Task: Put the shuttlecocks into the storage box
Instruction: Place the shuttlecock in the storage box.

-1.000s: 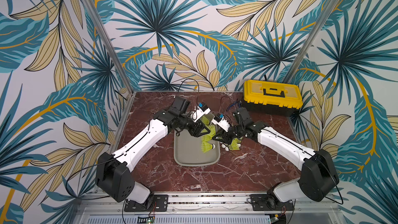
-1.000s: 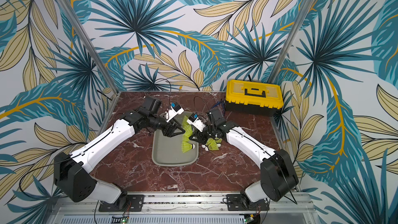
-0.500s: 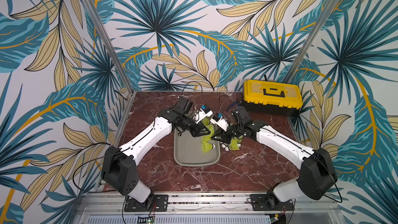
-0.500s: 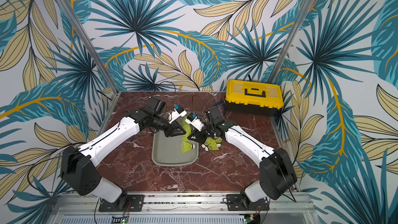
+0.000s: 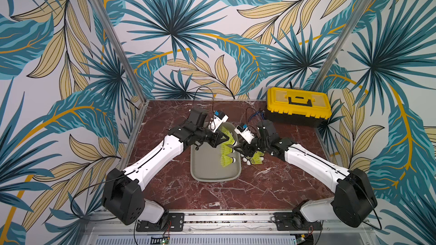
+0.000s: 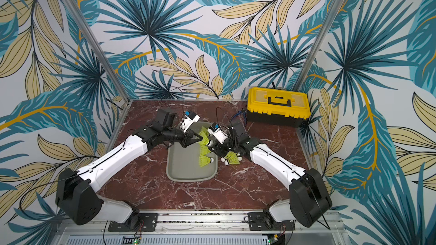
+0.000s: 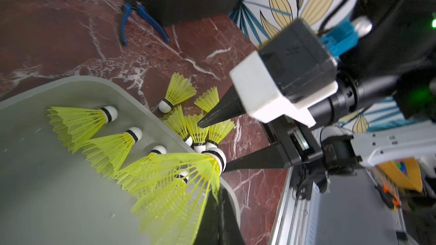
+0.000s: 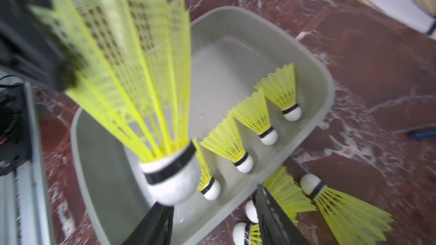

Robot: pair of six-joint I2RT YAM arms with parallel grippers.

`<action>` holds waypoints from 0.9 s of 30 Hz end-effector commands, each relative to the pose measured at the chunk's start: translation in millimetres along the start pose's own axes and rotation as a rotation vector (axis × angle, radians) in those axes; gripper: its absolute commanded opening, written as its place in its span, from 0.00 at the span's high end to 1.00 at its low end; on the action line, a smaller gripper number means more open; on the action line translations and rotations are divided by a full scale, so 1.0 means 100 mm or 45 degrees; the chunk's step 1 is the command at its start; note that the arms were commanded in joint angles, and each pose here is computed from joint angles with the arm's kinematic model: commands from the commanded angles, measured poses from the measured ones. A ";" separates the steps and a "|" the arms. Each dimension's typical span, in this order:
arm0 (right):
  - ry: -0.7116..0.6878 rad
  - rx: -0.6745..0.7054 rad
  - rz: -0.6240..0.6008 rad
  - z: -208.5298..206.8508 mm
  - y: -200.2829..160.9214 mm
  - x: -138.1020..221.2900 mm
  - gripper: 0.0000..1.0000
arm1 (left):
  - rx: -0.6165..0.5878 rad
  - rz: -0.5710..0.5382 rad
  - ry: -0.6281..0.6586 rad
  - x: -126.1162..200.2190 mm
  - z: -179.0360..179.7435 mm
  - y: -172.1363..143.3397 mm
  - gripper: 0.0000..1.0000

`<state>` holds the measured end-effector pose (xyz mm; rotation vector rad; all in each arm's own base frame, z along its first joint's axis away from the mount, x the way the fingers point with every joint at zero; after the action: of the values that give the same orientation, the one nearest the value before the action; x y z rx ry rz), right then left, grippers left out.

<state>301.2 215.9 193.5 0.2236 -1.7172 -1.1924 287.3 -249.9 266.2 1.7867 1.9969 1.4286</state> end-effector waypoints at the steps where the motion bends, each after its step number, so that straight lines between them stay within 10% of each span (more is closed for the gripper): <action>1: -0.277 -0.027 -0.113 -0.25 0.10 0.11 0.42 | 0.175 -0.240 0.022 0.11 -0.02 0.18 1.00; 27: -0.724 -0.118 -0.132 -0.53 -0.25 0.46 0.41 | 0.881 -0.186 0.125 -0.12 0.03 -1.09 1.00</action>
<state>314.0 146.7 205.4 -0.0814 -2.1353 -1.4775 215.2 -244.1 187.7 1.7818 2.7902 0.9078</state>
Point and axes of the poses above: each gripper's point midway between its finger pads, its own x axis back along the fingers, its own z axis along the line the jaws close on, y = z × x, the point moved 4 cm from there along x, back along the fingers, and after that the axes turned 5 degrees about x, right-handed, at the moved point
